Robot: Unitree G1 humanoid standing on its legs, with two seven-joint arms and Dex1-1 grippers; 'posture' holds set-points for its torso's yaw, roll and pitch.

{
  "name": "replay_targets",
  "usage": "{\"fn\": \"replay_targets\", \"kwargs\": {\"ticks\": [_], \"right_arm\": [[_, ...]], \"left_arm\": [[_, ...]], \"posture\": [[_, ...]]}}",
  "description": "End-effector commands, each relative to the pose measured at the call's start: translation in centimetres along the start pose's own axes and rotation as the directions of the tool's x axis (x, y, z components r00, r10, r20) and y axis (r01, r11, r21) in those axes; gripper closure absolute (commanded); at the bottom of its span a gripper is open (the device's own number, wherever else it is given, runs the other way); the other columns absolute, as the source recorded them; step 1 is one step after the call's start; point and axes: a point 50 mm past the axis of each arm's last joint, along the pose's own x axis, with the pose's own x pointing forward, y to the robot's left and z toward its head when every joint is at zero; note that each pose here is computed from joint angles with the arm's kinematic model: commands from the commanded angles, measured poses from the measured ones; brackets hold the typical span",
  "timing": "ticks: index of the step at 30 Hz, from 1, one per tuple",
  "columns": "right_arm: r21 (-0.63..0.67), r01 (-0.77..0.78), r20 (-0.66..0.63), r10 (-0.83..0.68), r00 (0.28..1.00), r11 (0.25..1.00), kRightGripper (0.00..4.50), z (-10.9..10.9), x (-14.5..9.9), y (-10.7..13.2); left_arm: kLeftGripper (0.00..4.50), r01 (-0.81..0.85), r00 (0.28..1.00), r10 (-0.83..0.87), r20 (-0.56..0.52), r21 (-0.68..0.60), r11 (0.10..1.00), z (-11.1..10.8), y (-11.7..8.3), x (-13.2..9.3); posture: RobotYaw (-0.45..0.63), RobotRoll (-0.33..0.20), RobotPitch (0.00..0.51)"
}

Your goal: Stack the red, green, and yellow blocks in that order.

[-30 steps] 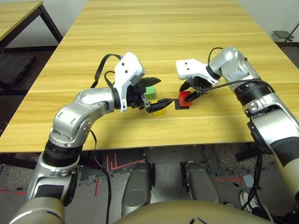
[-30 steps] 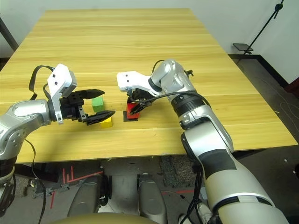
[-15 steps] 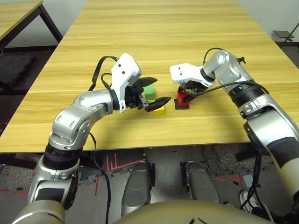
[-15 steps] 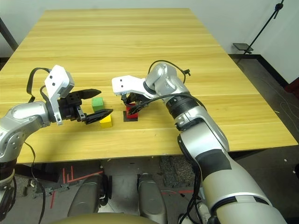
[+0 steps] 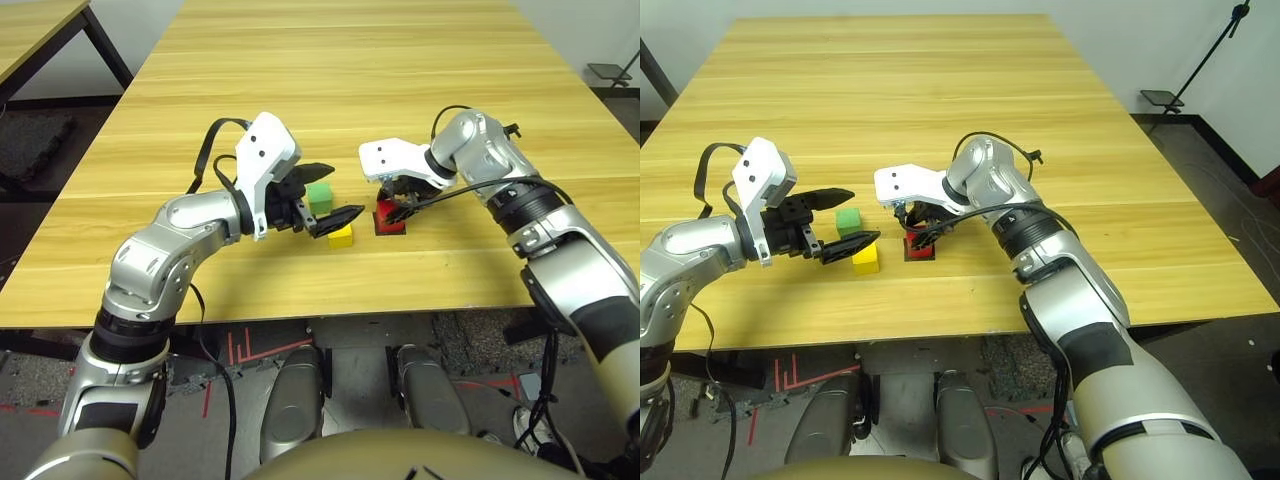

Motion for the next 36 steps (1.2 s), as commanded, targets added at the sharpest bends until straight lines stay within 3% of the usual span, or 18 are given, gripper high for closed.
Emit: {"fn": "replay_targets", "kwargs": {"ticks": [1,4,6,7,11,14,16,19,25,36], "right_arm": [[0.023,-0.021,-0.031,0.022,0.999,1.000,2.40,-1.0,0.4,0.5],[0.037,-0.018,-0.052,0.020,0.998,0.999,2.40,-1.3,0.3,0.7],[0.047,0.005,-0.004,-0.005,1.000,0.999,1.68,-1.4,-0.2,0.6],[0.041,0.037,0.025,-0.038,0.999,0.998,1.54,-1.6,-1.7,0.2],[0.014,0.138,0.125,-0.139,0.982,0.990,0.10,-2.0,-6.3,-0.8],[0.031,0.201,0.207,-0.203,0.957,0.979,0.04,-2.5,-9.9,-1.1],[0.111,0.224,0.305,-0.248,0.919,0.968,0.04,-2.9,-11.6,-1.1],[0.184,0.230,0.387,-0.285,0.877,0.956,0.04,-3.2,-13.0,-0.7],[0.253,0.230,0.442,-0.324,0.837,0.940,0.04,-3.7,-12.6,0.6],[0.333,0.259,0.460,-0.396,0.795,0.907,0.04,-3.6,-12.1,2.2]], "left_arm": [[0.00,-0.002,1.000,0.002,0.005,0.009,1.000,0.2,0.2,0.0],[0.00,-0.003,1.000,0.003,0.005,0.009,1.000,0.2,0.3,0.1],[0.00,0.002,1.000,-0.002,-0.002,0.017,1.000,0.1,0.5,0.1],[0.00,0.006,1.000,-0.005,-0.013,0.032,0.999,0.2,0.9,0.2],[0.00,0.024,0.998,-0.019,-0.057,0.101,0.995,0.5,2.5,0.1],[0.00,0.053,0.995,-0.040,-0.092,0.151,0.987,0.8,4.0,0.3],[0.00,0.090,0.989,-0.067,-0.129,0.189,0.978,0.9,5.1,0.7],[0.00,0.157,0.975,-0.113,-0.190,0.237,0.959,0.5,6.4,1.4],[0.00,0.277,0.924,-0.176,-0.341,0.276,0.921,-1.7,8.2,3.2],[0.00,0.279,0.889,-0.140,-0.436,0.274,0.920,-4.5,9.6,5.1]], "posture": [[0.48,-0.259,0.106],[0.47,-0.256,0.104],[0.46,-0.247,0.095],[0.45,-0.243,0.089],[0.42,-0.234,0.072],[0.40,-0.223,0.058],[0.36,-0.208,0.043],[0.31,-0.193,0.031],[0.23,-0.169,0.025],[0.16,-0.149,0.032]]}}
